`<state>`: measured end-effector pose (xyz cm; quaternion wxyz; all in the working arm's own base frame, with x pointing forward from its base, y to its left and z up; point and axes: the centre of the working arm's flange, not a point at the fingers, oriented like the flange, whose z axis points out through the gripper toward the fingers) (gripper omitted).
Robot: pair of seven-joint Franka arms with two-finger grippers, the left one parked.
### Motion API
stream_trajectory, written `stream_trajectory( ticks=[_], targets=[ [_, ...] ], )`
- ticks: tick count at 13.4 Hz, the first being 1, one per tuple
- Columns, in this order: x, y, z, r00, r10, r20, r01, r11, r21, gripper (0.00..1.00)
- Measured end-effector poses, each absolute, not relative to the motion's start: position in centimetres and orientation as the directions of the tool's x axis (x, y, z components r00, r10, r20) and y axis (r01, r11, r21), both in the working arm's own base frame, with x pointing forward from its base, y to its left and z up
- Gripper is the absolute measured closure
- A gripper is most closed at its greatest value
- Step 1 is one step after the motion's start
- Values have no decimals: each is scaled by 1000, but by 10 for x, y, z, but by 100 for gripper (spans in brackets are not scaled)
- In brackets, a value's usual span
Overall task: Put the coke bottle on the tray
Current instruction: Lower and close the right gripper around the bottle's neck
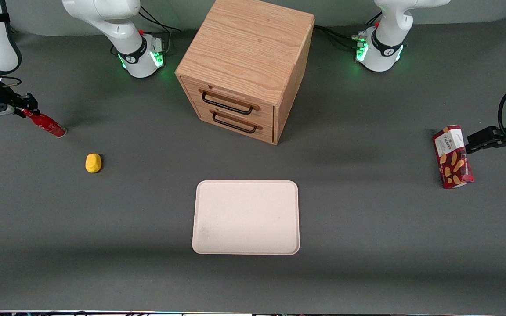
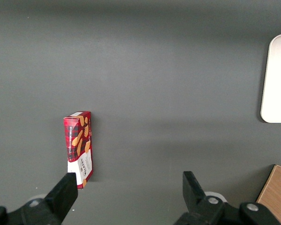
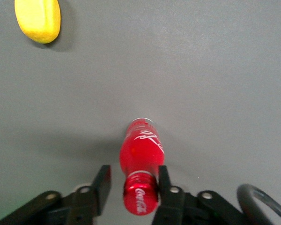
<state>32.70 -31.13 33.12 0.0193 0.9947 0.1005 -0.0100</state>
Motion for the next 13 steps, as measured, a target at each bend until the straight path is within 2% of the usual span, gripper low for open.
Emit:
stream_trajectory(
  ticks=[1, 10, 13],
  targets=[
    [327, -311, 331, 980, 199, -24, 200, -979, 37, 69],
    [339, -302, 335, 968, 250, -22, 251, -967, 42, 69],
    [353, -306, 356, 965, 260, -35, 262, -964, 42, 69]
  ],
)
